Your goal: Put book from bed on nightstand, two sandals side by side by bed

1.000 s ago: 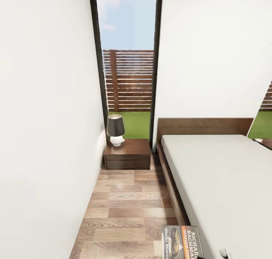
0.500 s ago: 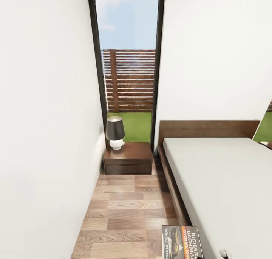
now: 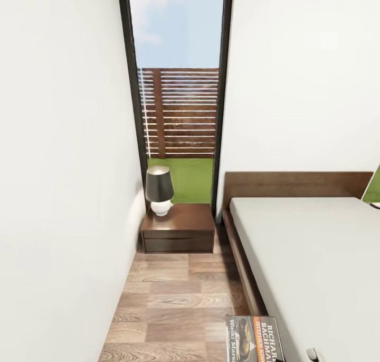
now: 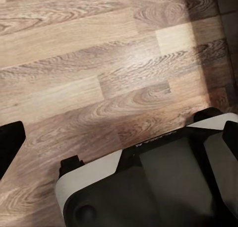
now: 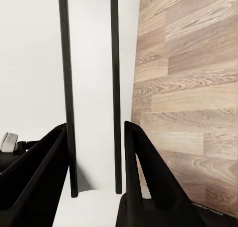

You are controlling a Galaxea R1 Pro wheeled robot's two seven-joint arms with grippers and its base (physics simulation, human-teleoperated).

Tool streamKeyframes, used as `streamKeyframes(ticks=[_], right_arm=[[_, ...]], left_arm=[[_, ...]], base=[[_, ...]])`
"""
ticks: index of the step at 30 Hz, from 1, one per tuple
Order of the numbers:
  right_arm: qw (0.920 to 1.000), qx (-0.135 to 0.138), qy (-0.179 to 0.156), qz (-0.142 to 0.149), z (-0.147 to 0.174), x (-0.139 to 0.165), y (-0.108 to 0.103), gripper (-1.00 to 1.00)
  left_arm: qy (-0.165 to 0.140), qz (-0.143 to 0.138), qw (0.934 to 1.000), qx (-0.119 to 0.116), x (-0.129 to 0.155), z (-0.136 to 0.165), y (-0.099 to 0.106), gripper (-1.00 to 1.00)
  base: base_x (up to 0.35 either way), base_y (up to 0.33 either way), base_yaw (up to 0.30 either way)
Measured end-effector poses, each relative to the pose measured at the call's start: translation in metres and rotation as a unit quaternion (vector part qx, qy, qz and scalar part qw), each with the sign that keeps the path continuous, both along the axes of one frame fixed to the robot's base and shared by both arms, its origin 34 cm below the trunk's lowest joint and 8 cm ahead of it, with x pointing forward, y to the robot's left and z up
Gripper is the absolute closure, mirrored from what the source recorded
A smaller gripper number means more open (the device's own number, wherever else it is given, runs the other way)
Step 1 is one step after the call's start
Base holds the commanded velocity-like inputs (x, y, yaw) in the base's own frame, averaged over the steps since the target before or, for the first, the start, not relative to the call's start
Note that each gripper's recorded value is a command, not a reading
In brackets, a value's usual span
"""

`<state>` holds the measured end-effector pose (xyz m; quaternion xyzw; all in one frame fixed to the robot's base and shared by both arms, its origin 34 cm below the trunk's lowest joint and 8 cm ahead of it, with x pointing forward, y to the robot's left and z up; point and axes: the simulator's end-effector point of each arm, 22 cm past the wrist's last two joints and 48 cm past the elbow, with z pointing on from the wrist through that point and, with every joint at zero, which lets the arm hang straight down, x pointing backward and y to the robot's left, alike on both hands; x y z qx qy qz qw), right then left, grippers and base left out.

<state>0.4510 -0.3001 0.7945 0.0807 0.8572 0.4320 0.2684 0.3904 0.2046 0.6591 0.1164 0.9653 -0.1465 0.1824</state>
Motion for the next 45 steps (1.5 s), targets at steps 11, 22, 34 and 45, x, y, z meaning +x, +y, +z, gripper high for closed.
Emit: streamKeyframes(ticks=[11,22,34,45], right_arm=[[1.0,0.0,0.0,0.0,-0.0001,0.0,0.0,1.0],[1.0,0.0,0.0,0.0,0.0,0.0,-0.0001,1.0],[1.0,0.0,0.0,0.0,-0.0001,0.0,-0.0001,1.0],[1.0,0.0,0.0,0.0,0.0,0.0001,-0.0001,1.0]], left_arm=[[0.0,0.0,1.0,0.0,-0.0005,-0.0002,0.0,-1.0],[0.0,-0.001,1.0,0.0,-0.0006,-0.0002,0.0,-1.0],[0.0,0.0,1.0,0.0,-0.0005,-0.0002,0.0,-1.0],[0.001,-0.002,1.0,-0.005,-0.0003,0.0007,-0.0039,-1.0]], base=[[0.33,0.0,0.0],[0.33,0.0,0.0],[0.33,0.0,0.0],[0.33,0.0,0.0]])
